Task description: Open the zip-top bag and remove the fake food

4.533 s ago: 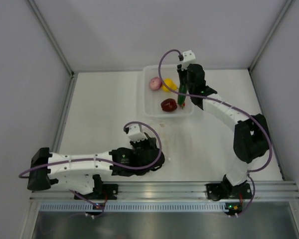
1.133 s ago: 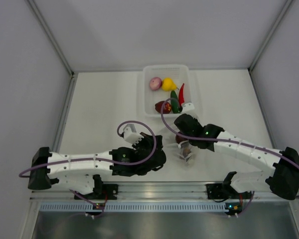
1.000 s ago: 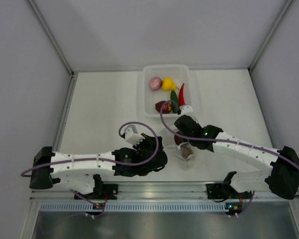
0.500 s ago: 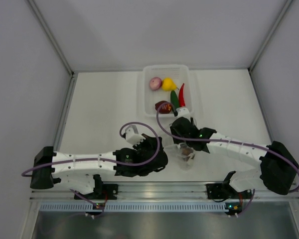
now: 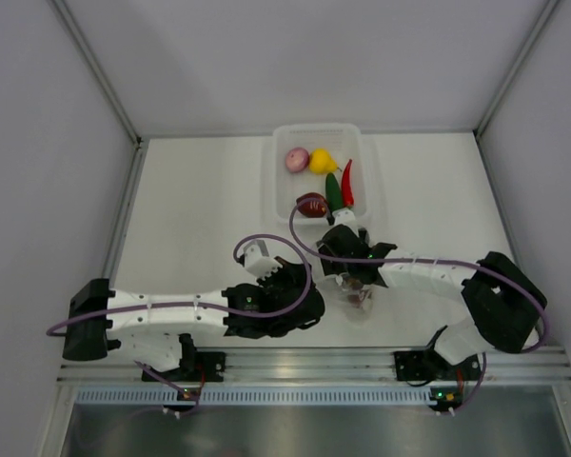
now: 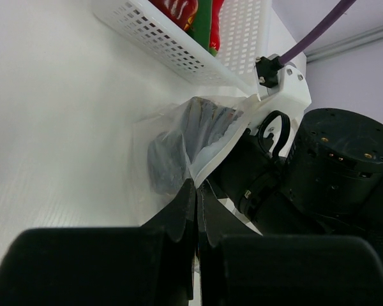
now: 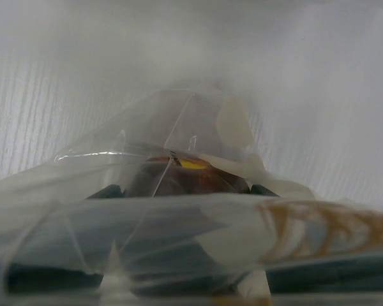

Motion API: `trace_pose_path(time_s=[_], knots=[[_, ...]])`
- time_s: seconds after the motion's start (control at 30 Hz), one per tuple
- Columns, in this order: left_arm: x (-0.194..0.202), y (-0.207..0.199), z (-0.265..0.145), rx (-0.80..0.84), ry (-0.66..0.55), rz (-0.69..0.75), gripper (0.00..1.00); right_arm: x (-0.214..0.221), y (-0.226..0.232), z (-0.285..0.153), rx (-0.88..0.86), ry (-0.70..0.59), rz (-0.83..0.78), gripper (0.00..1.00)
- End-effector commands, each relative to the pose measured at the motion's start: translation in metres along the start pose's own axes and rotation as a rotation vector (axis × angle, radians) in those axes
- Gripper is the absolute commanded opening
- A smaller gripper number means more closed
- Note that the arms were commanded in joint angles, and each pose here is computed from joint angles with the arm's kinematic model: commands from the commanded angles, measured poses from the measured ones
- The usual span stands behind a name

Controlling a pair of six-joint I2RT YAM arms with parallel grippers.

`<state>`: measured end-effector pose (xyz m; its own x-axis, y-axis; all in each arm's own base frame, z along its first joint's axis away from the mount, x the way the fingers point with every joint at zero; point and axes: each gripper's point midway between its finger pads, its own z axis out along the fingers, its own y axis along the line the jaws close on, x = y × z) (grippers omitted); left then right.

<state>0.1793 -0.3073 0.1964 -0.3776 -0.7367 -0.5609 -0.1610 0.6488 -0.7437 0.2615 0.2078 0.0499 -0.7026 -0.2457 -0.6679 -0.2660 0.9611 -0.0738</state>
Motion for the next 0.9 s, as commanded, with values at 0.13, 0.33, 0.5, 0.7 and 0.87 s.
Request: trace_pose_path(time_s=[0.13, 0.33, 0.5, 0.7, 0.87], knots=[[-0.011, -0.004, -0.001, 0.013, -0.042, 0.005, 0.0, 0.001, -0.01, 0.008, 0.032, -0.003, 0.079, 0.71], [-0.012, -0.004, 0.001, 0.011, -0.064, 0.027, 0.0, -0.024, -0.005, -0.02, -0.023, -0.071, 0.11, 0.57], [-0.019, -0.005, 0.001, 0.016, -0.095, 0.049, 0.0, -0.04, 0.0, -0.047, -0.055, -0.119, 0.106, 0.55], [-0.037, -0.017, -0.003, 0.033, -0.151, 0.132, 0.0, -0.06, 0.021, -0.082, -0.118, -0.192, 0.064, 0.53], [-0.048, -0.037, -0.008, 0.044, -0.176, 0.25, 0.0, -0.072, 0.053, -0.104, -0.197, -0.226, -0.005, 0.5]])
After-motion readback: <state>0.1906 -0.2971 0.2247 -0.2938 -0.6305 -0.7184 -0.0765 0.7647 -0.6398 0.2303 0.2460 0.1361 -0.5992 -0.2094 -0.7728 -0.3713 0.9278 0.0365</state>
